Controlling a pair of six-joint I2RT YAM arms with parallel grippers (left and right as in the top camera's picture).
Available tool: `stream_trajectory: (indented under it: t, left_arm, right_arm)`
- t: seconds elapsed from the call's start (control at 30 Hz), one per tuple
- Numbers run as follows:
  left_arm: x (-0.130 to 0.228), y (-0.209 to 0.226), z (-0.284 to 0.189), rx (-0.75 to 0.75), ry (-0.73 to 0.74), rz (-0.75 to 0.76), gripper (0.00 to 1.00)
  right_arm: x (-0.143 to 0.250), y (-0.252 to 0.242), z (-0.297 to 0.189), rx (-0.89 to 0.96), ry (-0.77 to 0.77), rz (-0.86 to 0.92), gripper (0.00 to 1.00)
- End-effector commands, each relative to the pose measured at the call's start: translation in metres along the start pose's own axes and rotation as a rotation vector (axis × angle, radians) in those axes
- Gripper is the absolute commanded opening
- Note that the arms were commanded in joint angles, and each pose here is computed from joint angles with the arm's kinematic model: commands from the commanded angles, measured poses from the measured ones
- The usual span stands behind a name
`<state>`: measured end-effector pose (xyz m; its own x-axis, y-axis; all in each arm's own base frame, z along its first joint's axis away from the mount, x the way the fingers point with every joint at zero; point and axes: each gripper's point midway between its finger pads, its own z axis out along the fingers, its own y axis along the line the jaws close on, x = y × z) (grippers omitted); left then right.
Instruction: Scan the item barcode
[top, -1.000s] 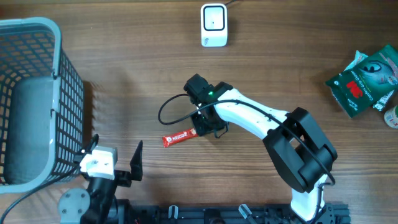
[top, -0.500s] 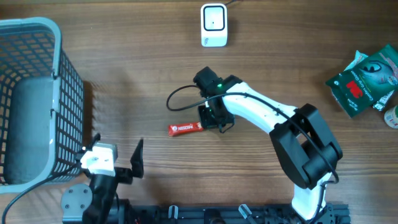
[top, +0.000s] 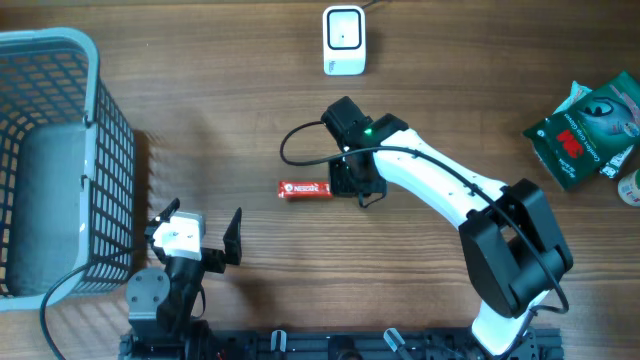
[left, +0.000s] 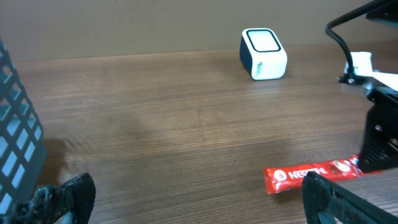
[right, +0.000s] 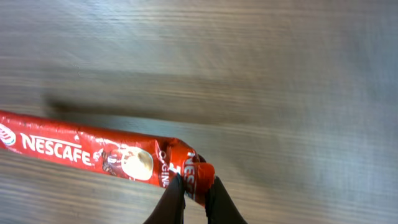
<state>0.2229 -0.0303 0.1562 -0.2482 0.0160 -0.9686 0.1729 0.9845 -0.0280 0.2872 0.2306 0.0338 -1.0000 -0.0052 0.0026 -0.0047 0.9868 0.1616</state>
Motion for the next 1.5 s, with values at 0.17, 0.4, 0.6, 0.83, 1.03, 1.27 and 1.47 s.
stream_trajectory:
  t: [0.17,0.4,0.6,0.83,1.03,1.27,1.47]
  left_arm:
    - [0.005,-0.006,0.002,0.035,0.004,-0.013,1.0]
    - [0.008,-0.006,0.002,0.035,0.015,-0.016,1.0]
    - [0.008,-0.008,0.002,0.047,0.014,-0.016,1.0]
    - [0.019,-0.014,0.002,0.08,0.057,-0.025,1.0]
    - [0.024,-0.014,0.002,0.08,0.075,-0.028,1.0]
    - [0.024,-0.014,0.002,0.08,0.075,-0.028,1.0]
    - [0.02,-0.014,0.002,0.079,0.058,-0.02,1.0]
  right_arm:
    - [0.053,0.027,-0.055,-0.364,0.494,0.494,0.04]
    - [0.069,0.029,-0.122,-0.596,0.893,0.818,0.05]
    - [0.079,0.024,-0.13,-0.485,1.007,1.011,0.04]
    - [0.071,0.031,-0.134,-0.488,1.067,1.13,0.04]
    - [0.008,-0.071,-0.036,-0.053,0.25,0.816,0.12]
    - [-0.026,-0.085,-0.03,-0.038,0.061,0.42,0.72]
    - [-0.033,-0.047,-0.023,-0.013,-0.043,-0.117,0.73]
